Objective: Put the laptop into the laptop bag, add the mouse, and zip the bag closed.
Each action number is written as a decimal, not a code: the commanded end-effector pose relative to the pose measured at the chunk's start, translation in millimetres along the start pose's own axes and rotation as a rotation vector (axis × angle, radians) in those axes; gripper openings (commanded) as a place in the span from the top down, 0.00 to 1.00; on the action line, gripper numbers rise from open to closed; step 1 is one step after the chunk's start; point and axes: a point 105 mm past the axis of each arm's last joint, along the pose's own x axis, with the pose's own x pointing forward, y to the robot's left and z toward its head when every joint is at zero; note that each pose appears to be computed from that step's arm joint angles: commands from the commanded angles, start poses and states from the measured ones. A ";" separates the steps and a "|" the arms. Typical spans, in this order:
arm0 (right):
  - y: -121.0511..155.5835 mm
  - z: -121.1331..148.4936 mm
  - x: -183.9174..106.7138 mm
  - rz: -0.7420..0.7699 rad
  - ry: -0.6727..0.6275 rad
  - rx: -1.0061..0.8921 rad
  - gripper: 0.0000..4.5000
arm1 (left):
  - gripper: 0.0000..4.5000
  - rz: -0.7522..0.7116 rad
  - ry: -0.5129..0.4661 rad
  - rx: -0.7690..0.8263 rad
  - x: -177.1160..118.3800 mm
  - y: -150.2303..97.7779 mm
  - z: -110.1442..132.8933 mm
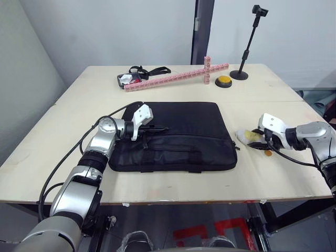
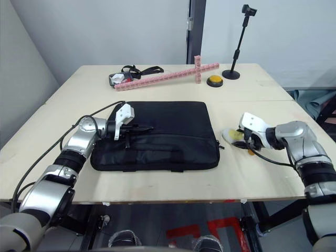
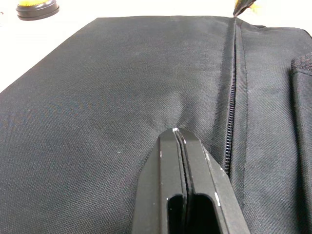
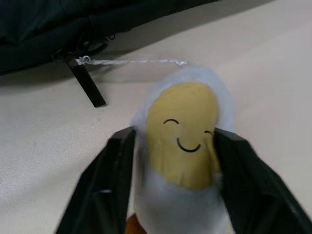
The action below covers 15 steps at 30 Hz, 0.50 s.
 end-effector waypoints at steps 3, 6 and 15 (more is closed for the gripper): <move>-14.0 17.6 -22.9 -0.044 -0.021 -0.072 0.02 | 1.00 -0.058 0.165 -0.143 3.6 -25.6 -56.3; -17.0 20.7 -28.8 -0.048 -0.022 -0.079 0.02 | 1.00 -0.060 0.156 -0.132 4.8 -25.4 -53.9; -7.3 38.0 -53.0 0.079 -0.018 -0.050 0.02 | 1.00 -0.067 0.019 -0.165 -0.3 -19.6 -19.6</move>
